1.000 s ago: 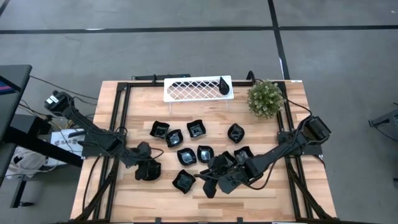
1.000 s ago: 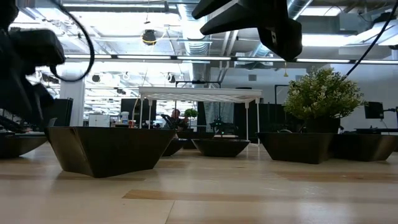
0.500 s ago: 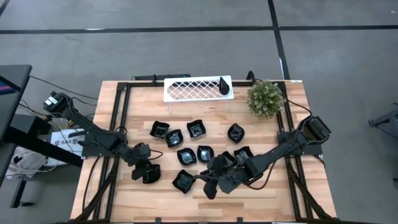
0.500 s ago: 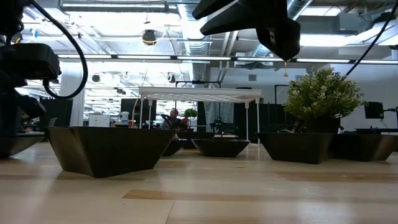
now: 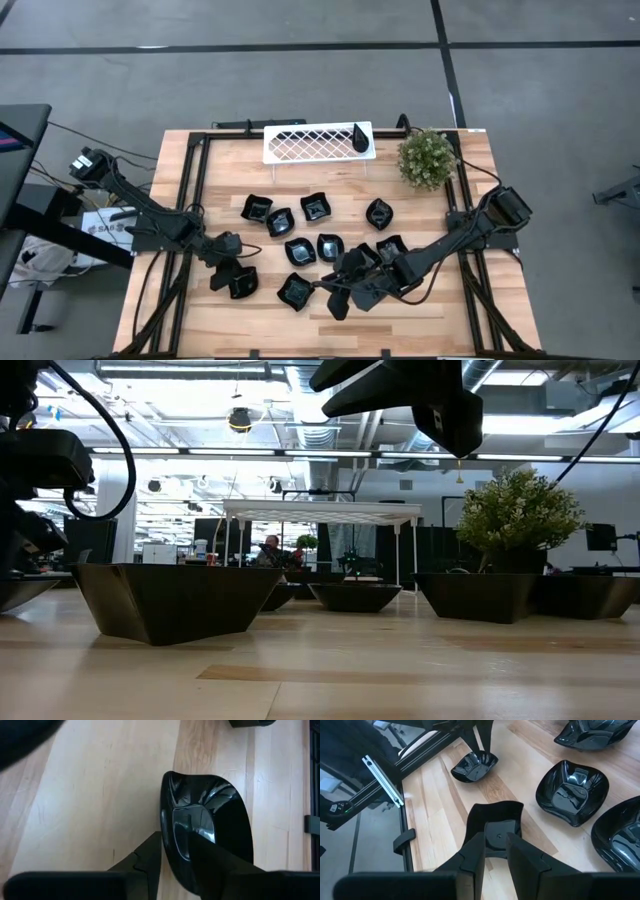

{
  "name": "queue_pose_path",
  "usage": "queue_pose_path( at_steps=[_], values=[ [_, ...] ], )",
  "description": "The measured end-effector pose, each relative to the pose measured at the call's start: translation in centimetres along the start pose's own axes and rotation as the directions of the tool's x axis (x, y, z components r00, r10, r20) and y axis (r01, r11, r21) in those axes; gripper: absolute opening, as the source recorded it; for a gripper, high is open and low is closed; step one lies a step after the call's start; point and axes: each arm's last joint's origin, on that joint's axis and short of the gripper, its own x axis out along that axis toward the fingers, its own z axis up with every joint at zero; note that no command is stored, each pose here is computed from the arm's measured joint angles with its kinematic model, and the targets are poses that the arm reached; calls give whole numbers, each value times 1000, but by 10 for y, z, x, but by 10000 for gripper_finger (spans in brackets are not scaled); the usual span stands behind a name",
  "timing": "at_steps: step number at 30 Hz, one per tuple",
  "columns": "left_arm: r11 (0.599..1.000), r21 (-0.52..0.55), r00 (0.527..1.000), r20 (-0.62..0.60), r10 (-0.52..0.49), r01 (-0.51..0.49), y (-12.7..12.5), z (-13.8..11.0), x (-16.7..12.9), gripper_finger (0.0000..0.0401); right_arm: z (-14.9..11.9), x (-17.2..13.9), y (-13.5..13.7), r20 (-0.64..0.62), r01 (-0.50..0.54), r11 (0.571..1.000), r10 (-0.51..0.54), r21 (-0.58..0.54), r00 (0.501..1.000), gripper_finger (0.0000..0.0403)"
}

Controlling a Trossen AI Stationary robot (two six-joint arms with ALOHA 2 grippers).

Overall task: Pick & Place Mini shaped plates
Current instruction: Put the black leaf shaped plate on the shelf

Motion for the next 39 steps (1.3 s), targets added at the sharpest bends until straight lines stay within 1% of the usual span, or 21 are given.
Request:
queue_pose_path(
  at_steps=[4, 9, 19, 24, 29, 33, 36, 39],
  values=[
    [1000, 0, 1000, 0, 0, 0, 0, 0, 0, 61, 0, 0, 0, 0, 0, 1000, 0, 0, 1000, 74],
    [1000, 0, 1000, 0, 0, 0, 0, 0, 0, 8, 0, 0, 0, 0, 0, 1000, 0, 1, 1000, 74],
    [1000, 3, 1000, 1, -1, 1, 0, 0, 0, 4, 0, 0, 0, 0, -1, 1000, 1, 2, 1000, 74],
    [999, 1, 999, 31, -36, 36, -3, 3, -3, 3, 0, 0, 0, 1, -2, 1000, 2, 5, 1000, 74],
    [992, 2, 983, 138, -122, 123, -16, 17, -20, 3, 0, 0, 0, 3, -4, 1000, 4, 6, 1000, 74],
    [983, -23, 947, 275, -168, 181, -23, 33, -41, 3, 0, 0, 0, 3, -5, 1000, 5, 6, 1000, 74],
    [973, -96, 916, 367, -161, 209, -19, 45, -54, 3, 0, 0, 1, 4, -5, 1000, 5, 7, 1000, 74],
    [966, -158, 899, 421, -121, 204, -12, 57, -63, 2, 2, 0, 0, 8, -6, 1000, 6, 10, 1000, 74]
  ],
)
